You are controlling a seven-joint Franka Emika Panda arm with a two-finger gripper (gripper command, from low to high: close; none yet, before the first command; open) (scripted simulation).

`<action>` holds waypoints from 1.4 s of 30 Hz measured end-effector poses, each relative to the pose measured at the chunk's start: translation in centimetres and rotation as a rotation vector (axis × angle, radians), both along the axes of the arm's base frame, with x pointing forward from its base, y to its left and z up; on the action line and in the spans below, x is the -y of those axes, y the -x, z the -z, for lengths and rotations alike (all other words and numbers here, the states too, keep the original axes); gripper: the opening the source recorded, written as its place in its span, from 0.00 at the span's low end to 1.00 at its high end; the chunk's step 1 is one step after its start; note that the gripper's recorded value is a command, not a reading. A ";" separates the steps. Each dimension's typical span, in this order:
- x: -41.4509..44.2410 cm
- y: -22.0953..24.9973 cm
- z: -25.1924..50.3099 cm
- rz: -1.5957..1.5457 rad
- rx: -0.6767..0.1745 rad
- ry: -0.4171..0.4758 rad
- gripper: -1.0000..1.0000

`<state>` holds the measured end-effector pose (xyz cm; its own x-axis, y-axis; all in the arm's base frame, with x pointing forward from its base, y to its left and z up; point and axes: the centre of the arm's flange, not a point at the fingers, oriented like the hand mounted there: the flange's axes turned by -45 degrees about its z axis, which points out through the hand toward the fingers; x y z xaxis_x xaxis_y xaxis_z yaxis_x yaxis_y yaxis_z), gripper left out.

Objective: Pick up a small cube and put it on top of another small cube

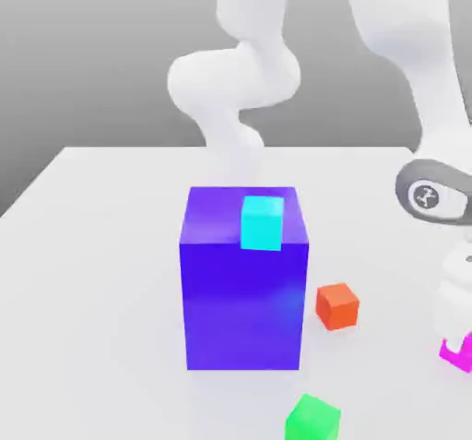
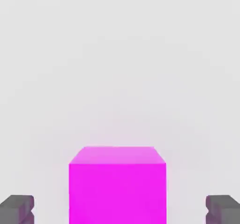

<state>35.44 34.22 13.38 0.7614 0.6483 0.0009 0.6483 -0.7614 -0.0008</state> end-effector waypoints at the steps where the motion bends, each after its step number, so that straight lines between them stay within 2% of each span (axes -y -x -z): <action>1: 0.0 0.0 0.0 0.000 0.000 0.000 0.00; 6: 0.0 0.0 0.2 -0.001 0.000 0.000 0.00; 11: 0.1 -0.1 -5.2 -0.005 -0.001 0.002 0.00; 26: 8.9 -6.7 -5.4 -0.268 -0.047 0.050 0.00; 42: 19.0 -12.0 -8.1 -0.567 -0.049 0.028 0.00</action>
<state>47.44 15.23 21.45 0.2928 0.9549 -0.0489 0.9554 -0.2942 -0.0257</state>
